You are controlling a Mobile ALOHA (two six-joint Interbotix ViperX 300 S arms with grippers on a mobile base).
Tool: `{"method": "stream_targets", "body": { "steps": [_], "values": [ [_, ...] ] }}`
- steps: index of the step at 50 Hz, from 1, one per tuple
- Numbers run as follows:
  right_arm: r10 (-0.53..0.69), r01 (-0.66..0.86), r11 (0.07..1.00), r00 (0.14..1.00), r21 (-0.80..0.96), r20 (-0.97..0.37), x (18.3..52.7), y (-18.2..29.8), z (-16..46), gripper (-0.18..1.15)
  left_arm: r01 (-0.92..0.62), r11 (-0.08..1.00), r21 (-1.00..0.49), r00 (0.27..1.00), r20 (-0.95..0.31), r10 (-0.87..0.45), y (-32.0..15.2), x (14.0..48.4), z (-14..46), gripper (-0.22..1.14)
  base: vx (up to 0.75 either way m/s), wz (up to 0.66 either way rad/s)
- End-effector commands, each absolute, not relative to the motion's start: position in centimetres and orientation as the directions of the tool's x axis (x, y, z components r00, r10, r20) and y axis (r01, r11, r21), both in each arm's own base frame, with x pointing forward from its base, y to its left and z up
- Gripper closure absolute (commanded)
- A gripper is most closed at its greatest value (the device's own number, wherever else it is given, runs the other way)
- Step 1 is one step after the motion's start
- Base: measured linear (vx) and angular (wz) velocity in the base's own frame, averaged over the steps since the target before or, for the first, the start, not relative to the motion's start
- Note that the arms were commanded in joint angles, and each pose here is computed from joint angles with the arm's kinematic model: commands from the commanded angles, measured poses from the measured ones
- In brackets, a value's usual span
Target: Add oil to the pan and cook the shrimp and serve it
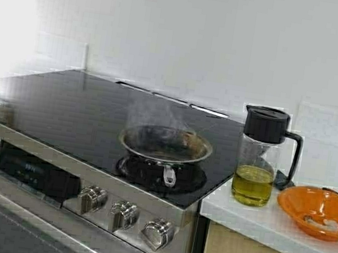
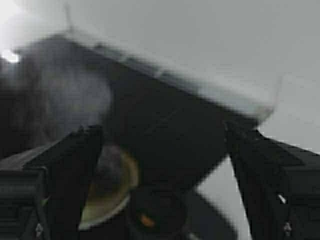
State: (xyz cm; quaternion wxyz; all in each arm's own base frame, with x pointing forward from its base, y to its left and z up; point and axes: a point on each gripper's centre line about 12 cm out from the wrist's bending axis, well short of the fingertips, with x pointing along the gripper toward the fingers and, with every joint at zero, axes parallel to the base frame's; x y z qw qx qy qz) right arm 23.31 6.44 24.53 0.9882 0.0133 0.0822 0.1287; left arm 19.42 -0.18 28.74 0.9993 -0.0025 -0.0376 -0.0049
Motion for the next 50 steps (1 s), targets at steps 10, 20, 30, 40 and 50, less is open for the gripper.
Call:
{"method": "stream_targets", "body": {
  "steps": [10, 20, 30, 40, 50],
  "values": [
    [0.226, -0.170, 0.961, 0.937, 0.219, -0.268, 24.5, 8.1, 18.6, -0.05, 0.012, 1.000, -0.008, 0.997, 0.080, -0.011, -0.2, 19.6, 29.0, 0.89, 0.00, 0.00],
    [0.157, -0.071, 0.963, 0.931, 0.258, -0.329, 23.6, 8.4, 14.4, -0.05, 0.010, 1.000, -0.008, 0.997, 0.080, -0.010, -0.2, 19.5, 28.9, 0.89, 0.00, 0.00],
    [0.062, 0.017, 0.974, 0.940, 0.228, -0.336, 22.3, 9.5, 11.4, -0.05, 0.010, 1.000, -0.008, 0.997, 0.078, -0.010, -0.2, 19.6, 28.9, 0.89, 0.00, 0.00],
    [-0.075, 0.130, 0.983, 0.931, 0.132, -0.358, 21.5, 11.3, 7.8, -0.04, 0.010, 1.000, -0.005, 0.997, 0.075, -0.010, -0.2, 19.6, 28.8, 0.89, 0.00, 0.00],
    [-0.225, 0.257, 0.966, 0.907, 0.044, -0.357, 21.1, 11.3, 4.4, -0.04, 0.010, 1.000, -0.006, 0.997, 0.077, -0.010, -0.2, 19.5, 28.8, 0.89, 0.00, 0.00]
  ]
}}
